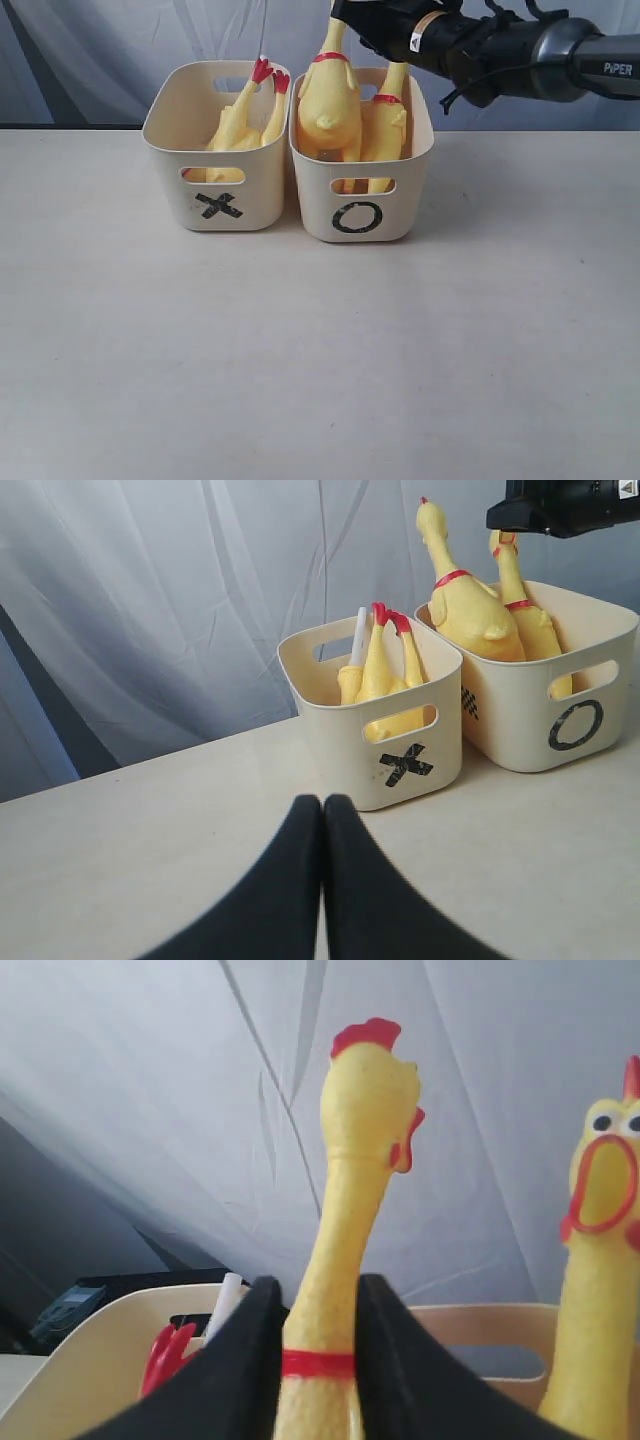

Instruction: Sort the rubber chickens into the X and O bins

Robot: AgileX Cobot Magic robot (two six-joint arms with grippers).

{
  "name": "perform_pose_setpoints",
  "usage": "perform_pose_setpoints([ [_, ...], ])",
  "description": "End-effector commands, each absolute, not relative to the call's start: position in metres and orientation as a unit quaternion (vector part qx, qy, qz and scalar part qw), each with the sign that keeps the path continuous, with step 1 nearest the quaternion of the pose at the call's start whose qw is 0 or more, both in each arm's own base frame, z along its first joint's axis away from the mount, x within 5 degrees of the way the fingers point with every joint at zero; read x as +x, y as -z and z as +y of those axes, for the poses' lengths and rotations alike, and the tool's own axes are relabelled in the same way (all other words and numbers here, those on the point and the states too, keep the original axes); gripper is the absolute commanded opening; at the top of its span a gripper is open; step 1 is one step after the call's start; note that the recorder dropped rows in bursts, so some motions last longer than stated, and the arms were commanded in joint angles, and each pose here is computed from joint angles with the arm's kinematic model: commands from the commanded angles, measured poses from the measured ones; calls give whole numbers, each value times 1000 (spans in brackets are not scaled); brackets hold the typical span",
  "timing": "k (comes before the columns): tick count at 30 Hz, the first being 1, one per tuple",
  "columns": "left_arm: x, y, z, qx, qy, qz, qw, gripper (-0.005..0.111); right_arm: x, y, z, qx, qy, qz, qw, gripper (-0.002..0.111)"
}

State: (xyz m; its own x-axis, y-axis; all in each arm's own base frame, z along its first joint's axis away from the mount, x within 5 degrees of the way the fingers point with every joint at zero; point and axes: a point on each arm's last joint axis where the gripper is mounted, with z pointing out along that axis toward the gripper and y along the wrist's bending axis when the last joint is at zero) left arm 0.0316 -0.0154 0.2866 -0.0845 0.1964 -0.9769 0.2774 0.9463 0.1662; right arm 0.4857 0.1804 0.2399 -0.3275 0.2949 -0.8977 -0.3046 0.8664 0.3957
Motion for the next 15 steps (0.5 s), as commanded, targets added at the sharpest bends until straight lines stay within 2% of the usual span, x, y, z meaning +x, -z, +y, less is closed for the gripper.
perform_pose_setpoints([
  [1, 31, -287, -15, 158, 33, 733, 661, 0, 479, -255, 174, -4, -231, 787, 572, 0],
  [10, 31, -287, -15, 159, 30, 733, 661, 0, 448, -294, 162, -98, -154, 784, 594, -1],
  [15, 31, -287, -15, 158, 29, 730, 664, 0, 420, -299, 152, -136, -126, 787, 589, -1],
])
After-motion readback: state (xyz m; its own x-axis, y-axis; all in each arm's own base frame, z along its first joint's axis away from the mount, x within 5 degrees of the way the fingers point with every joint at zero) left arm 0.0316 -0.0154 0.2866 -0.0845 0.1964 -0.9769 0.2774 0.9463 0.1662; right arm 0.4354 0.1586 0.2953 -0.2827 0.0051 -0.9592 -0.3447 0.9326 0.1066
